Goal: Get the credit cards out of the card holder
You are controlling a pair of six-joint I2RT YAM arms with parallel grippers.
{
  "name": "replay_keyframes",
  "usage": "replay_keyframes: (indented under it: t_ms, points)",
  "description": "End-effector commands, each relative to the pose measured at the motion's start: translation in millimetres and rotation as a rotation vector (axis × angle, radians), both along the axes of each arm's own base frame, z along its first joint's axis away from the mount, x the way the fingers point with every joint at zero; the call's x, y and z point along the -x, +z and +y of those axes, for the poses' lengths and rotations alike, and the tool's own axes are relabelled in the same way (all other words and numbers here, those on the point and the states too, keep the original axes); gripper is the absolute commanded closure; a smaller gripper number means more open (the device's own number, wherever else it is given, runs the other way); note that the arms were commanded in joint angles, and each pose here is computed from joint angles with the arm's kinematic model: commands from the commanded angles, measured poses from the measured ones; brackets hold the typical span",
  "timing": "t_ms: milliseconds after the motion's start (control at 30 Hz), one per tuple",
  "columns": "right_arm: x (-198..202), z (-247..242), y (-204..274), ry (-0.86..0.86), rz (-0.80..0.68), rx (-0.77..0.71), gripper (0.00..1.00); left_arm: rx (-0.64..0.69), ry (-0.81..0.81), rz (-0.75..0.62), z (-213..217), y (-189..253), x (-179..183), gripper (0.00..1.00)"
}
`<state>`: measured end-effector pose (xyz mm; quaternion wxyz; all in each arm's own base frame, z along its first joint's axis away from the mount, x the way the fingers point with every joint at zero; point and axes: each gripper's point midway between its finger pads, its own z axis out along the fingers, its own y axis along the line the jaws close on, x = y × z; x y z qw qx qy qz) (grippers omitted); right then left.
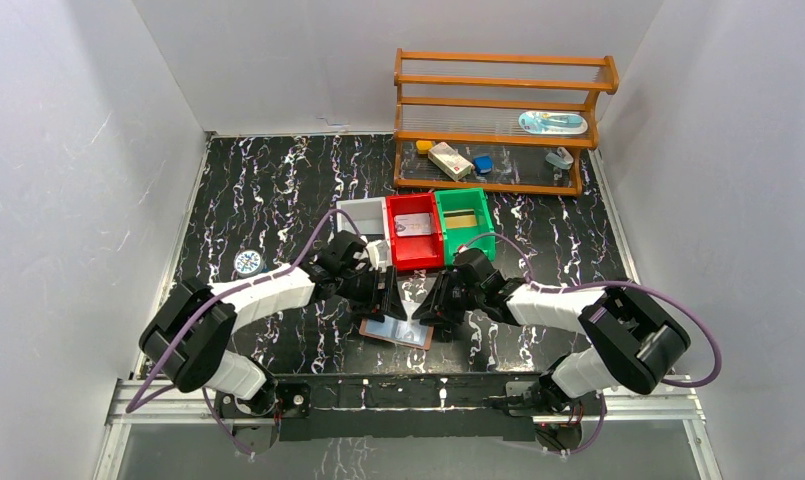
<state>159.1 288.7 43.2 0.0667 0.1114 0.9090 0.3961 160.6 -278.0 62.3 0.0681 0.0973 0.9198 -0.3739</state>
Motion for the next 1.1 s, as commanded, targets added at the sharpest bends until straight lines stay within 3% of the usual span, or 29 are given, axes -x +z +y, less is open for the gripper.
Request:
replay_keyframes:
  t_ms: [0,333,767,1067]
  points:
    - [0.1,-4.8,-8.2,-0.008,0.0,0.03,0.62,0.037,-0.039,-0.008,-9.1,8.6,-0.9,0.32]
    - [2.7,-18.2,-24.4,-0.001,0.021,0.142,0.62,-0.019,-0.029,0.028,4.0,-14.3,10.3,0.38]
    - [-2.8,-15.1,-11.8,0.04,-0.021,0.155,0.59,-0.115,0.022,0.072,27.6,-43.0,43.8,0.44]
    - [-2.3,-7.6,1.0,0.053,-0.026,0.101,0.57,-0.1,0.029,0.033,18.3,-34.5,40.2,0.46]
